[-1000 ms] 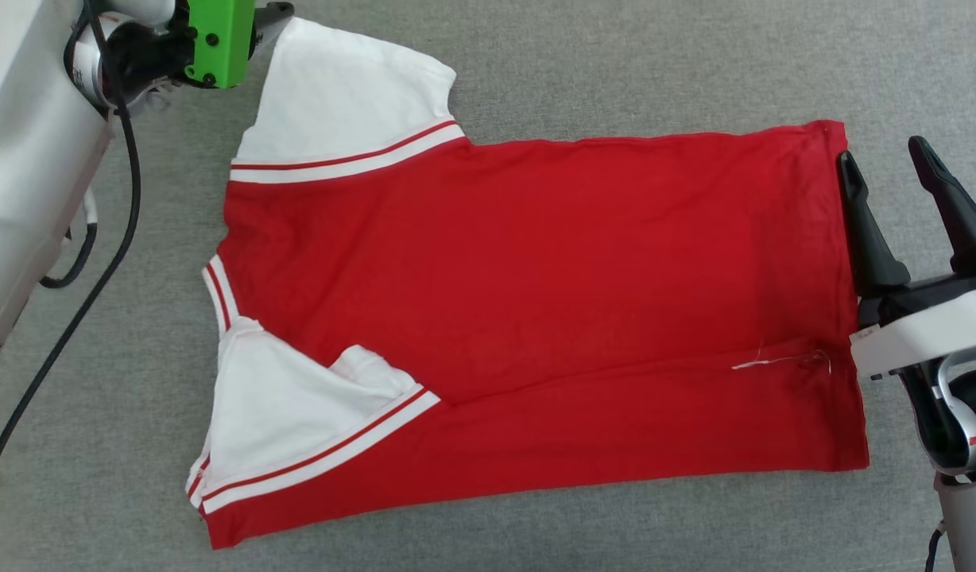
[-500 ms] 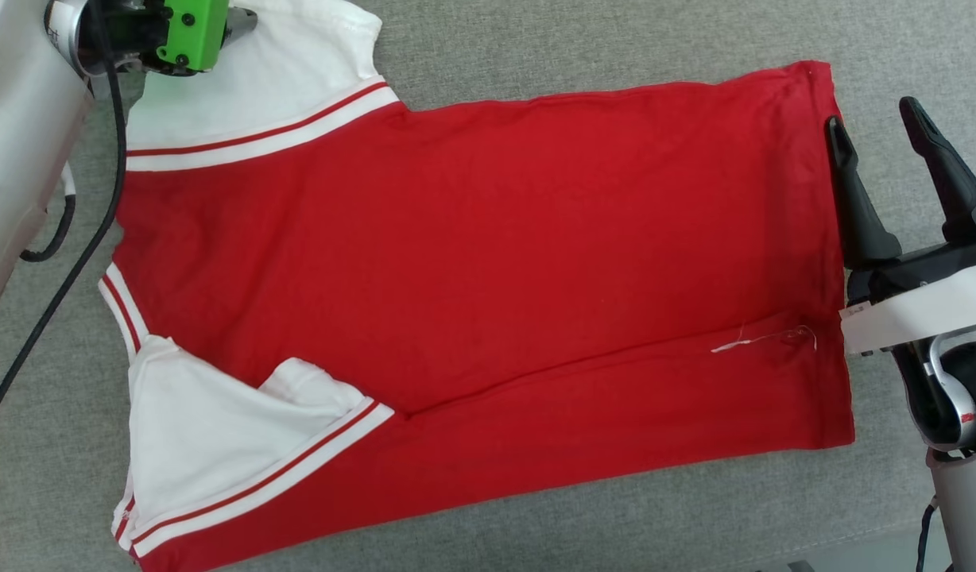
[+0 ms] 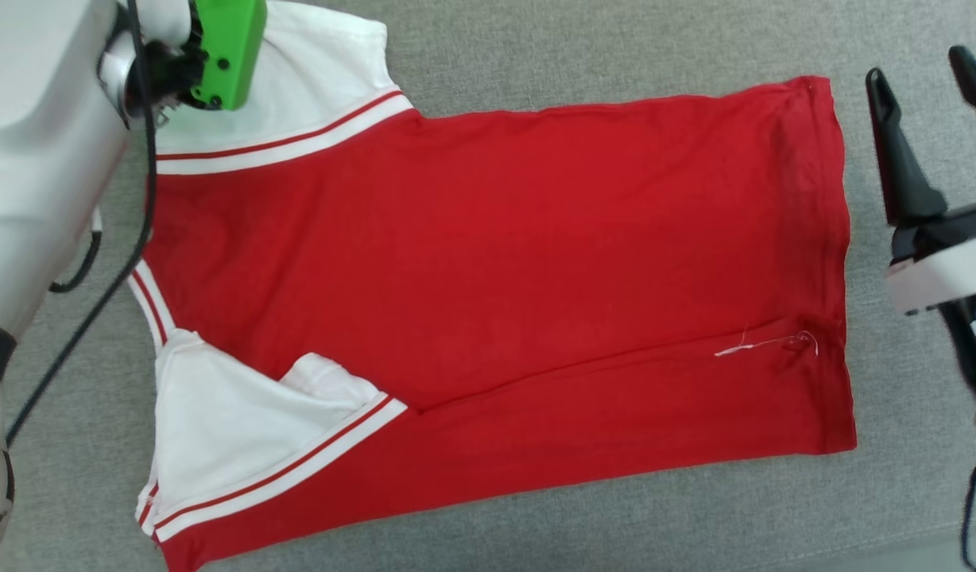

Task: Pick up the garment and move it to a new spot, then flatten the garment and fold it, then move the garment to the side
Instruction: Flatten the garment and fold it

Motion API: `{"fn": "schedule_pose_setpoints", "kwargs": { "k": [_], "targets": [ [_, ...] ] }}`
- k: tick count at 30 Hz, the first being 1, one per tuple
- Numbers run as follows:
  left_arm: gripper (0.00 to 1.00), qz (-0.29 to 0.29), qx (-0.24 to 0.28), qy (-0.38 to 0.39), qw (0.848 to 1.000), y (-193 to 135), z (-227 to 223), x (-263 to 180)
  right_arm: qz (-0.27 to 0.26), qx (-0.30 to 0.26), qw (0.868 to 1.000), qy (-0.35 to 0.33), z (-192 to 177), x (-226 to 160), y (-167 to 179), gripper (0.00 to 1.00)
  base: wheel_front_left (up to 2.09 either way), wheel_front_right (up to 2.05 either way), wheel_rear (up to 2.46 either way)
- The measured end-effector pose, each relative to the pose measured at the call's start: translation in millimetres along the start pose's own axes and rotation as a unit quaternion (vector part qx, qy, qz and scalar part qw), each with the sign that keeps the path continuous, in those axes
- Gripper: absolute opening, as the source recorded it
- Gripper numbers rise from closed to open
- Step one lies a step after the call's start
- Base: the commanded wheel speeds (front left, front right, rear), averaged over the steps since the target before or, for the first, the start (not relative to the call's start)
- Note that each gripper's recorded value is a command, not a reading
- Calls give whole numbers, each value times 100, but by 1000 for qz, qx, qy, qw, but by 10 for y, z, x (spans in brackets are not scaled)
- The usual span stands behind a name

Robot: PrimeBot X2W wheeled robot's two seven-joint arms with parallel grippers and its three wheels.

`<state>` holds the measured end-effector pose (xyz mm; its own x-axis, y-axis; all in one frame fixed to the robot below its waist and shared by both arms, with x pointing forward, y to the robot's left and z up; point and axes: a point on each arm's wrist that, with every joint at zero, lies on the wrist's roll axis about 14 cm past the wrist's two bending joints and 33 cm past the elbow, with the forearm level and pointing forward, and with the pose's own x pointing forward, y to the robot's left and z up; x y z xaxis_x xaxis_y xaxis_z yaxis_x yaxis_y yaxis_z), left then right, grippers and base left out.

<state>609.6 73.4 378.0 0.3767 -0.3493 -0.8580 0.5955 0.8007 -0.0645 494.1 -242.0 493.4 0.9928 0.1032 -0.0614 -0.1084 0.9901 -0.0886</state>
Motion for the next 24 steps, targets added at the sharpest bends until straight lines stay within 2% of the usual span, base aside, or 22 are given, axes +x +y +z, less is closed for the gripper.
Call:
{"fn": "schedule_pose_setpoints", "kwargs": {
  "k": [5, 7, 9, 12, 16, 20, 24],
  "targets": [
    [0, -2, 25, -36, 999, -125, 25, -175, 21, -44, 999, 24, 248, 113, -103, 100, 0, 0, 0],
    [0, -3, 39, -52, 998, -182, 58, -266, 34, -61, 996, 53, 280, 156, -131, 100, 0, 0, 0],
    [0, -2, 52, -73, 996, -228, 108, -380, 50, -74, 990, 111, 203, 169, -143, 100, 0, 0, 0],
    [0, -2, 63, -98, 993, -275, 158, -527, 67, -70, 976, 196, 56, 161, -147, 100, 0, 0, 0],
    [0, -2, 76, -121, 990, -321, 163, -673, 90, -72, 943, 312, -186, 106, -127, 100, 0, 0, 0],
    [0, -3, 84, -141, 986, -345, 172, -776, 105, -73, 918, 376, -326, 126, -67, 100, 0, 0, 0],
    [0, -5, 90, -149, 985, -353, 145, -808, 112, -75, 900, 414, -479, 190, -11, 100, 0, 0, 0]
  ]
}}
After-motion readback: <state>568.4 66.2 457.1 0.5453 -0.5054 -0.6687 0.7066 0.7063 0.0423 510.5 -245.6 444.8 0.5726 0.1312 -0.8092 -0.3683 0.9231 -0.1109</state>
